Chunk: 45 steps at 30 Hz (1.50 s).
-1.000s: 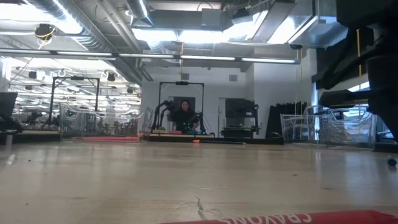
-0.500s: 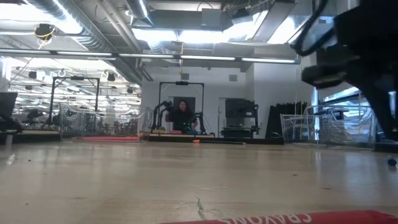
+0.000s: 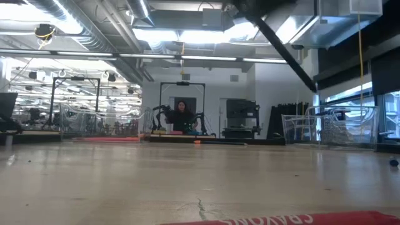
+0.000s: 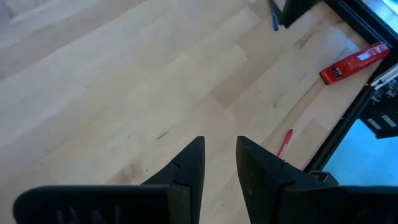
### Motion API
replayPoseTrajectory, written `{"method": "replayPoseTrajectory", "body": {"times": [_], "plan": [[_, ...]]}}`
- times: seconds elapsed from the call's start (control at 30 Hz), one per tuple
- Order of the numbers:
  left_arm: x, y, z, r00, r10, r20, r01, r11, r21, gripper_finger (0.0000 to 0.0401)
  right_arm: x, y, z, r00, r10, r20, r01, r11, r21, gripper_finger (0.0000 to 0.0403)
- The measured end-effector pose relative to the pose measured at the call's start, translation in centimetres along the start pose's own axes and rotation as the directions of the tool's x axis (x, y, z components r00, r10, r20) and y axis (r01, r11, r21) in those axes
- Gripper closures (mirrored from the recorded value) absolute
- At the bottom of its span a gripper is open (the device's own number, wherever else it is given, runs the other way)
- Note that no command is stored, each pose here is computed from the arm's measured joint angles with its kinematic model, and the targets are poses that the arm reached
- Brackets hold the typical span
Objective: Sort crayons/erasers/pens/pencils in bins
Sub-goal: Put the black pen into the bottom left transparent bin
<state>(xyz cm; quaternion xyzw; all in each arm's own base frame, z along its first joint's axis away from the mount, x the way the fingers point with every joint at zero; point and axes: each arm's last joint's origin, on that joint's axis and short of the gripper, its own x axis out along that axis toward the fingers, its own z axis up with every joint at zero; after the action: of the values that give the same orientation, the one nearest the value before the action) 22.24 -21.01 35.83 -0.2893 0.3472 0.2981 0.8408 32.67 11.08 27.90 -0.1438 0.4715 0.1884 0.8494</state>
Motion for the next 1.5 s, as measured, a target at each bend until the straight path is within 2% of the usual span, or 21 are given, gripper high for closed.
{"method": "replayPoseTrajectory", "body": {"times": [0.17, 0.33, 0.43, 0.53, 0.67, 0.97, 1.5], "plan": [[0.6, 0.0, -0.2, 0.996, -0.006, 0.09, -0.003, 0.995, 0.101, 0.0317, -4.0, -2.8, 3.3, 0.98, -0.075, 0.186, 0.067, 0.997, 0.047, 0.0386], [1.3, 0.1, -0.6, 0.983, -0.007, 0.185, -0.027, 0.983, 0.181, 0.0317, -7.9, -4.9, 5.9, 0.917, -0.136, 0.376, 0.111, 0.99, 0.089, 0.0386], [2.0, 0.1, -1.0, 0.965, -0.013, 0.26, -0.049, 0.973, 0.228, 0.0317, -9.6, -5.3, 7.0, 0.869, -0.105, 0.484, 0.079, 0.994, 0.073, 0.0386], [2.7, 0.1, -1.5, 0.961, -0.021, 0.277, -0.063, 0.955, 0.289, 0.0317, -10.7, -5.4, 8.0, 0.805, -0.08, 0.588, 0.065, 0.997, 0.048, 0.0386], [3.5, -0.1, -2.0, 0.937, -0.043, 0.347, -0.085, 0.935, 0.345, 0.0317, -11.3, -5.4, 8.8, 0.739, -0.044, 0.672, 0.049, 0.999, 0.012, 0.0386], [4.3, -0.7, -0.9, 0.872, -0.049, 0.487, -0.137, 0.93, 0.341, 0.0317, -11.9, -5.5, 9.4, 0.675, -0.044, 0.736, 0.063, 0.998, 0.001, 0.0386], [5.7, -3.2, 2.4, 0.832, -0.097, 0.546, -0.19, 0.876, 0.444, 0.0317, -12.0, -5.5, 9.6, 0.659, -0.044, 0.751, 0.067, 0.998, 0.0, 0.0386]]}}
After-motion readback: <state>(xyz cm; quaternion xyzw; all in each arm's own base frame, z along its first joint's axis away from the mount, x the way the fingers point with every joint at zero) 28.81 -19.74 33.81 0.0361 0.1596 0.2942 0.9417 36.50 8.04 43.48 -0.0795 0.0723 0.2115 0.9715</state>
